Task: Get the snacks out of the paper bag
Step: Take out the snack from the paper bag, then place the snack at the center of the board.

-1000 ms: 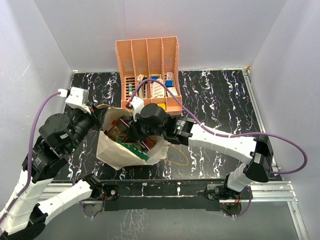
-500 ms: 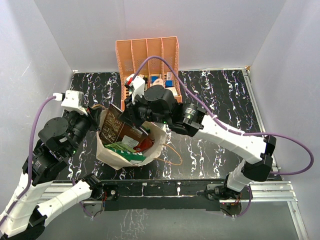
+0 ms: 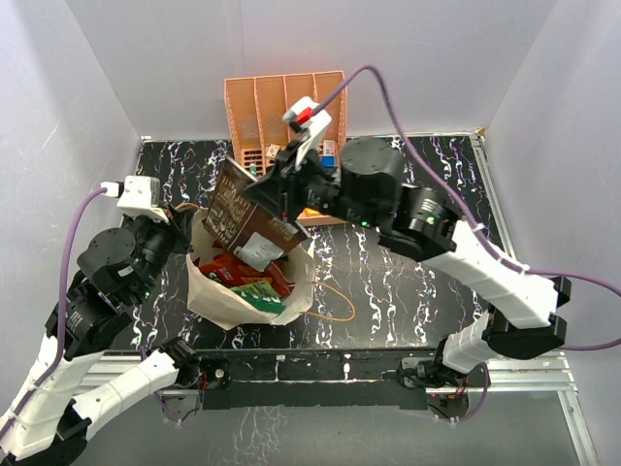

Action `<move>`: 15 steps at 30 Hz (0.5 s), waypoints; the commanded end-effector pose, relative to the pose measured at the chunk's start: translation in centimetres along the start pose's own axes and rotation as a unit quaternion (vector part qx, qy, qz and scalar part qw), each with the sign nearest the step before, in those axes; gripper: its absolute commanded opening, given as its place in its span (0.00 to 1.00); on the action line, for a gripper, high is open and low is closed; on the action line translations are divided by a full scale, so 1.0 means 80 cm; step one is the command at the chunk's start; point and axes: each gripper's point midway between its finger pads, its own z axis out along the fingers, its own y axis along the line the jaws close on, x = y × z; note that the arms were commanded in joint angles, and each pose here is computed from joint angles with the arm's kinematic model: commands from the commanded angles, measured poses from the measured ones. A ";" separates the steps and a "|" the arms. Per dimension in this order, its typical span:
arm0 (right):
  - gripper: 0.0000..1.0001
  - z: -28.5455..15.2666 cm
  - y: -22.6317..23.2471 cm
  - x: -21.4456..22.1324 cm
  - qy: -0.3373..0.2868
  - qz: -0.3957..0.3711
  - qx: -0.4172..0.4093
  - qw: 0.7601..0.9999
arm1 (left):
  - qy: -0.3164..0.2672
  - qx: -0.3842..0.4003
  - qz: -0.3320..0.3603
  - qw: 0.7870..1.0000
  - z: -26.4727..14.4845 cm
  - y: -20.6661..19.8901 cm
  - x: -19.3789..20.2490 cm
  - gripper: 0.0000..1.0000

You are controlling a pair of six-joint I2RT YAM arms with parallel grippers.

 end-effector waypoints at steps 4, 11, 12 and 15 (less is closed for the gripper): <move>0.07 -0.124 -0.017 -0.160 -0.189 -0.023 0.071 0.979 | -0.040 -0.022 -0.018 0.999 -0.008 0.014 -0.022 0.00; 0.07 -0.201 -0.111 -0.148 -0.213 -0.048 0.271 0.937 | -0.048 -0.011 -0.013 0.999 -0.013 0.011 -0.033 0.00; 0.07 -0.204 -0.135 -0.128 -0.194 -0.068 0.321 0.924 | -0.048 -0.009 -0.013 0.999 -0.013 0.010 -0.034 0.00; 0.07 -0.228 -0.189 -0.083 -0.151 -0.112 0.452 0.872 | -0.049 -0.003 -0.013 0.999 -0.015 0.008 -0.037 0.00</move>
